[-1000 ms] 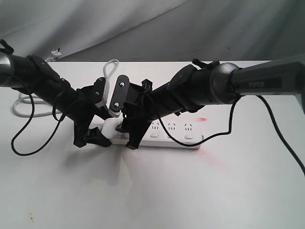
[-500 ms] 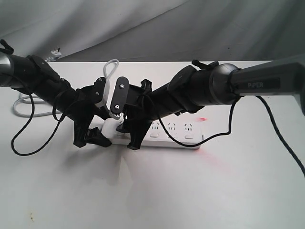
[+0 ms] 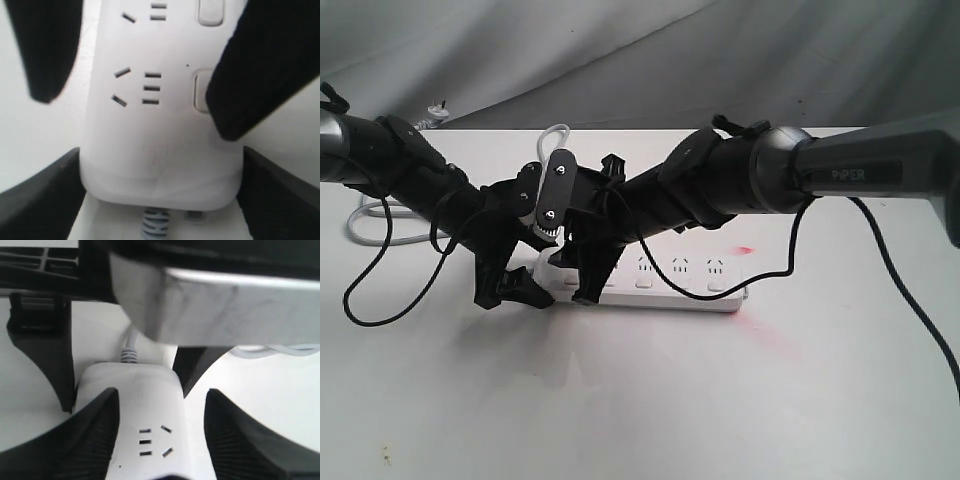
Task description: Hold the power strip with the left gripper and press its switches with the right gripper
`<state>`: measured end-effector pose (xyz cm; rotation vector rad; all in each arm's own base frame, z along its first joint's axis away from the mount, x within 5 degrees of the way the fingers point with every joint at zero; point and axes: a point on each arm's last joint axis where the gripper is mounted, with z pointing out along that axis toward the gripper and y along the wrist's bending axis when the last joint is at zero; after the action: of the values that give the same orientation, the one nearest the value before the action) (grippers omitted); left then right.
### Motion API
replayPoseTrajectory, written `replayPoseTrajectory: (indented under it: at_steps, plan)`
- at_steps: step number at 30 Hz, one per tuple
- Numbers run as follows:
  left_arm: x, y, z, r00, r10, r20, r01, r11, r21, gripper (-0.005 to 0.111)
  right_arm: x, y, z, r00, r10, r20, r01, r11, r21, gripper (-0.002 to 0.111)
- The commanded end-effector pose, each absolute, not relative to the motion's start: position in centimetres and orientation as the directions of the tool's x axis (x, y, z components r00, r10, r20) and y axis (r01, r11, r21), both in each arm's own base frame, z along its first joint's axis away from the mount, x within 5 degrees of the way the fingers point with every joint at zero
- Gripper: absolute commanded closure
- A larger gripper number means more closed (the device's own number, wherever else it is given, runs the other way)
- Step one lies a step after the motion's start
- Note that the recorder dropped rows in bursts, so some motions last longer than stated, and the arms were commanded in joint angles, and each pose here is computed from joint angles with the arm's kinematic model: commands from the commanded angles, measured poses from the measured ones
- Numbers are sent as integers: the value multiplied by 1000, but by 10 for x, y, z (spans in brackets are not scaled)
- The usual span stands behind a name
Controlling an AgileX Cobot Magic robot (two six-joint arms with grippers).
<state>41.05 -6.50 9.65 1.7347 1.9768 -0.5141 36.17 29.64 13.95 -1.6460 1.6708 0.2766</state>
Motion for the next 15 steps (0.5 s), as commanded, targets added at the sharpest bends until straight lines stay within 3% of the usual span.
replayPoseTrajectory:
  at_steps: [1, 15]
  plan:
    - [410, -68, 96, -105, 811, -575, 991, 131, 5, 52, 362, 296, 130, 106, -769, -630, -930, 147, -336, 60]
    - [410, -68, 96, -105, 811, -575, 991, 131, 5, 52, 368, 288, 125, 78, -773, -630, -935, 162, -315, 60]
